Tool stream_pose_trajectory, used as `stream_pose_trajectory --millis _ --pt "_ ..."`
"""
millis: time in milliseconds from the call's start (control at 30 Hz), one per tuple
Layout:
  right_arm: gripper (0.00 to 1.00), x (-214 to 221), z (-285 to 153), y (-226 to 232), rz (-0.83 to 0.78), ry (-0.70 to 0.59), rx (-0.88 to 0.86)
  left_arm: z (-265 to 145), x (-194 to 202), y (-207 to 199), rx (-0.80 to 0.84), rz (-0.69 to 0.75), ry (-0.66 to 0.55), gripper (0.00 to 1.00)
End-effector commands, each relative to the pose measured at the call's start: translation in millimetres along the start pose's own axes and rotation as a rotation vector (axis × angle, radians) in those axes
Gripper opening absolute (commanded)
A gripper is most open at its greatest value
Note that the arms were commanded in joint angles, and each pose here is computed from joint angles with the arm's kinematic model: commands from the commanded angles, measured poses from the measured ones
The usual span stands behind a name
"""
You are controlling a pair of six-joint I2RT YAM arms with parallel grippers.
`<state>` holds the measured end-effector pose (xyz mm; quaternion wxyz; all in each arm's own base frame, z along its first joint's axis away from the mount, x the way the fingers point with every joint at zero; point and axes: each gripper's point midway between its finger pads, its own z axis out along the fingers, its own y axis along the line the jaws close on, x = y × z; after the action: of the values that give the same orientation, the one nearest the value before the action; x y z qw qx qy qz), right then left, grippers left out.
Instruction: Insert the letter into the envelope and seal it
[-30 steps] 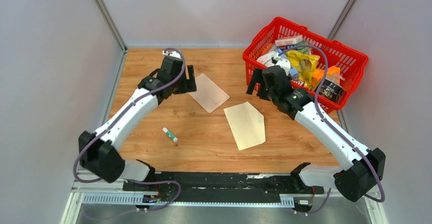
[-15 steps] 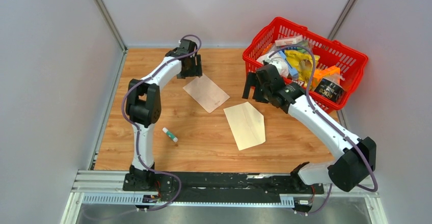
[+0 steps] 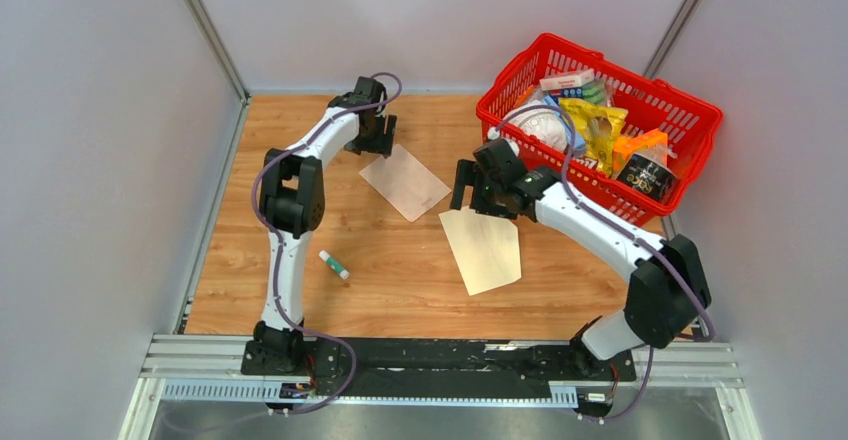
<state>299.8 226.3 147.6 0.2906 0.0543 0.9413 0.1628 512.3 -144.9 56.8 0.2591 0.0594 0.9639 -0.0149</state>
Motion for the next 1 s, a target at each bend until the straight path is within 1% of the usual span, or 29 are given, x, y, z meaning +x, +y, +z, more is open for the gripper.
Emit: stream_pose_trajectory --millis 0,167,233,367,500,567,600,633,667,700,733,767,800,900,967 --pt "1.00 -5 15 32 0.008 -0.005 -0.064 15 5 1 0.065 0.054 0.044 0.78" --pt "1.00 3 35 41 0.003 0.027 -0.062 19 11 -16 0.158 0.037 0.050 0.77" --pt "1.00 6 43 43 0.003 0.042 -0.059 18 16 -18 0.172 0.016 0.058 0.77" --pt "1.00 10 58 49 0.000 0.059 -0.053 17 38 -21 0.177 -0.045 0.096 0.74" --pt "1.00 11 73 56 -0.001 0.073 -0.055 13 72 -16 0.124 -0.095 0.166 0.68" --pt "1.00 12 80 60 -0.003 0.082 -0.055 9 89 -17 0.102 -0.105 0.188 0.66" --pt "1.00 15 85 62 -0.006 0.092 -0.056 3 90 -17 0.074 -0.108 0.180 0.66" --pt "1.00 15 88 65 -0.007 0.094 -0.060 3 106 -16 0.057 -0.117 0.213 0.64" --pt "0.99 16 91 67 -0.005 0.103 -0.063 -2 108 -19 0.056 -0.119 0.210 0.63" --pt "0.99 18 94 68 -0.001 0.112 -0.063 -3 123 -19 0.048 -0.137 0.240 0.62" --pt "0.98 20 96 70 0.001 0.119 -0.068 -6 124 -17 0.026 -0.137 0.229 0.61" --pt "0.98 24 99 71 0.005 0.129 -0.069 -6 137 -17 0.023 -0.151 0.247 0.60" --pt "0.98 25 102 72 0.010 0.132 -0.071 -10 140 -19 0.021 -0.152 0.244 0.58" --pt "0.97 28 109 71 0.017 0.142 -0.061 -13 160 -15 -0.002 -0.186 0.265 0.57" --pt "0.96 26 112 68 0.020 0.133 -0.043 -15 165 -12 -0.012 -0.191 0.271 0.54"
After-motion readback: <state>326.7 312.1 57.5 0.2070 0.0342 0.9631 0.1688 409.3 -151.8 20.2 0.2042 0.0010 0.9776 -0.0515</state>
